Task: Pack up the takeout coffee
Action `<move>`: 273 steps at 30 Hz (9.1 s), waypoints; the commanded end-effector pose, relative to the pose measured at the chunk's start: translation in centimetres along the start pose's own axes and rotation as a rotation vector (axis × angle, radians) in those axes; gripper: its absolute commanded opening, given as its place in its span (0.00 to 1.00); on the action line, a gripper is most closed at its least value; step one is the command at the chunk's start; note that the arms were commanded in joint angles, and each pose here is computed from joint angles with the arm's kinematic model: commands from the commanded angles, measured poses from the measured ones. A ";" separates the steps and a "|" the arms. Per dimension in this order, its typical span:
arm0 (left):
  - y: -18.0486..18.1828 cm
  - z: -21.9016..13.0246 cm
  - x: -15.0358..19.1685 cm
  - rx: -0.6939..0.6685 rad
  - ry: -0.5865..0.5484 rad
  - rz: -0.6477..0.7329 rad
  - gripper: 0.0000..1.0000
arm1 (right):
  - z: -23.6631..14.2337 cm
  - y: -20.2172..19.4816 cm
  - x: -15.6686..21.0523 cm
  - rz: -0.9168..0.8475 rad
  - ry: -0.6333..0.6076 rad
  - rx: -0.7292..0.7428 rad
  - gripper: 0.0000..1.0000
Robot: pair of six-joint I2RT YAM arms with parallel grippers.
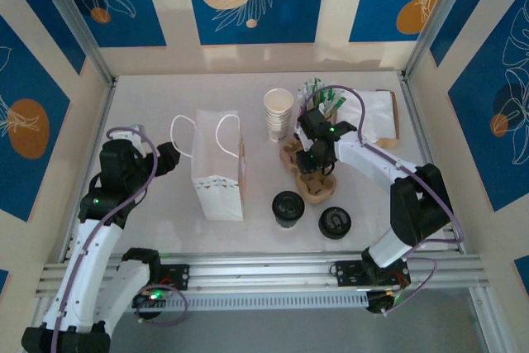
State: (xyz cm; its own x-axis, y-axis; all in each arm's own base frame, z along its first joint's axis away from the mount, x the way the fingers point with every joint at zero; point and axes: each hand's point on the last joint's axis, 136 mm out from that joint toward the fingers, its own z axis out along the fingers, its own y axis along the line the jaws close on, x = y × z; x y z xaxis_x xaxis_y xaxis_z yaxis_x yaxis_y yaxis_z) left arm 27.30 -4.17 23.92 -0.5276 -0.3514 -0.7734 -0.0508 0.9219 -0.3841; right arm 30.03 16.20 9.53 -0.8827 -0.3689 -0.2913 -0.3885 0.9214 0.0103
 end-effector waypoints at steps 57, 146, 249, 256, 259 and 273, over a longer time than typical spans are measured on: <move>0.2 5.4 22.7 0.037 0.519 -0.355 0.57 | -4.3 0.9 -0.4 0.087 -0.023 -0.009 0.36; -10.8 -10.7 -2.1 0.359 -0.050 -0.116 0.67 | -28.9 26.2 -11.5 -0.110 -0.801 -0.308 0.30; -10.1 -5.8 3.4 0.319 0.093 -0.227 0.18 | -31.7 16.8 -8.9 0.059 -0.684 -0.726 0.28; -10.0 -5.8 3.5 0.317 0.096 -0.233 0.19 | -34.5 19.6 -9.1 -0.011 -0.740 -0.764 0.28; -10.0 -5.8 3.6 0.316 0.100 -0.239 0.18 | -34.9 21.1 -9.4 -0.036 -0.768 -0.741 0.28; -9.7 -6.0 3.8 0.328 0.091 -0.239 0.19 | -26.7 22.3 -12.3 -0.048 -0.662 -0.232 0.27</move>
State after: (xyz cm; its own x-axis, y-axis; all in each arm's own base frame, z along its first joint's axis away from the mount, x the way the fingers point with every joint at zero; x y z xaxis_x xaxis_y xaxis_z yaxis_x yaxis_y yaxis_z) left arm 21.05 -13.31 27.19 -0.6073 -0.5143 -0.6055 0.0650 0.7275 -0.6830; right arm 24.38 39.83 40.15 -0.5608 -0.1274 -0.8181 -0.5967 0.7472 0.2926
